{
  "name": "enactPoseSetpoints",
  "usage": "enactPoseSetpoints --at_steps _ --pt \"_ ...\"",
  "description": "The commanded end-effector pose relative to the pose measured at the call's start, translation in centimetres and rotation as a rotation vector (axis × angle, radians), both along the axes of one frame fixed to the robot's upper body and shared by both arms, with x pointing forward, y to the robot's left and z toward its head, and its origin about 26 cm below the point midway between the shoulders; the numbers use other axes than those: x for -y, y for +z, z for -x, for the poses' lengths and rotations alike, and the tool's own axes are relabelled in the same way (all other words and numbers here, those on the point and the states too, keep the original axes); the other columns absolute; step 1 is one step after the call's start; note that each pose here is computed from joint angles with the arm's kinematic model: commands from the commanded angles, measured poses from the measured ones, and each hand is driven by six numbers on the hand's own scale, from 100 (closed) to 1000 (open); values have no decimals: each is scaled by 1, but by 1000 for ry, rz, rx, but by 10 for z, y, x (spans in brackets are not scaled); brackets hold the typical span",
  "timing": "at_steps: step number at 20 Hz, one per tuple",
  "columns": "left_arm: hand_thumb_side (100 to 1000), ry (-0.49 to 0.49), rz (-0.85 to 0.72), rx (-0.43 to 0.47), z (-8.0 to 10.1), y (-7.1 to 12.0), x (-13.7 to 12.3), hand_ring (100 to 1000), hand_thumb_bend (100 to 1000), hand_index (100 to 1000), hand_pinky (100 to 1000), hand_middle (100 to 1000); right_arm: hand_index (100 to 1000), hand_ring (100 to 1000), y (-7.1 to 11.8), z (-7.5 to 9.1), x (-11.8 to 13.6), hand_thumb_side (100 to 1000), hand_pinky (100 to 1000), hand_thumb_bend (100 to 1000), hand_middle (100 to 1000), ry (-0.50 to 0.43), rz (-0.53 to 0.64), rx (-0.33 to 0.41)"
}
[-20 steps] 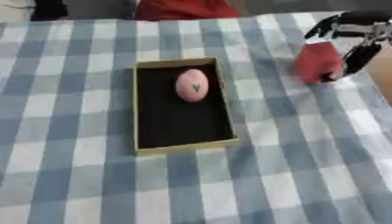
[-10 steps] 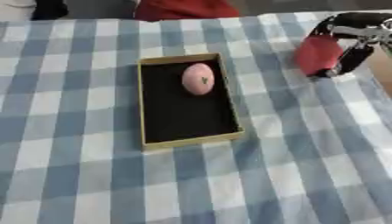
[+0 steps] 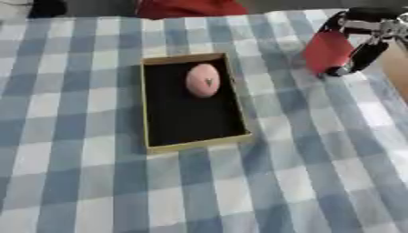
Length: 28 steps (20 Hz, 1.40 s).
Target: Pick up objects on the table and place them in the box.
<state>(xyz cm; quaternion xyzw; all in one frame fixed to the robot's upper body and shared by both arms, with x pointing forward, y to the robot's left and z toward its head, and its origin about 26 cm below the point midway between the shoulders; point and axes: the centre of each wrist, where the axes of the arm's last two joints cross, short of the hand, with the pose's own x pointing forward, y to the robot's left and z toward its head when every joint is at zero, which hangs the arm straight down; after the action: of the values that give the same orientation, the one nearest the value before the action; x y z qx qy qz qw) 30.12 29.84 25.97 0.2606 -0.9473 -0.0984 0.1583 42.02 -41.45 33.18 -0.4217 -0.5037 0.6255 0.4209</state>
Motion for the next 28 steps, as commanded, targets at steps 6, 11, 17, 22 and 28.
enactPoseSetpoints --at_steps 6,11,17,22,28 --pt "856 13 -25 28 4 9 -2 857 100 855 859 772 809 746 36 16 5 100 677 451 730 -4 9 52" --pt "855 12 -24 31 4 9 -2 857 100 855 859 772 802 736 46 22 -4 100 669 415 723 57 -2 85" --pt "854 6 -24 36 3 10 -1 856 100 855 858 772 799 703 58 35 -41 100 642 425 717 202 50 137" --pt "853 -1 -23 37 3 11 0 856 100 855 858 772 791 645 54 44 -82 128 595 421 704 317 118 141" --pt "859 -14 -23 41 2 13 2 856 100 855 858 771 791 631 40 49 -134 171 573 427 703 415 160 93"
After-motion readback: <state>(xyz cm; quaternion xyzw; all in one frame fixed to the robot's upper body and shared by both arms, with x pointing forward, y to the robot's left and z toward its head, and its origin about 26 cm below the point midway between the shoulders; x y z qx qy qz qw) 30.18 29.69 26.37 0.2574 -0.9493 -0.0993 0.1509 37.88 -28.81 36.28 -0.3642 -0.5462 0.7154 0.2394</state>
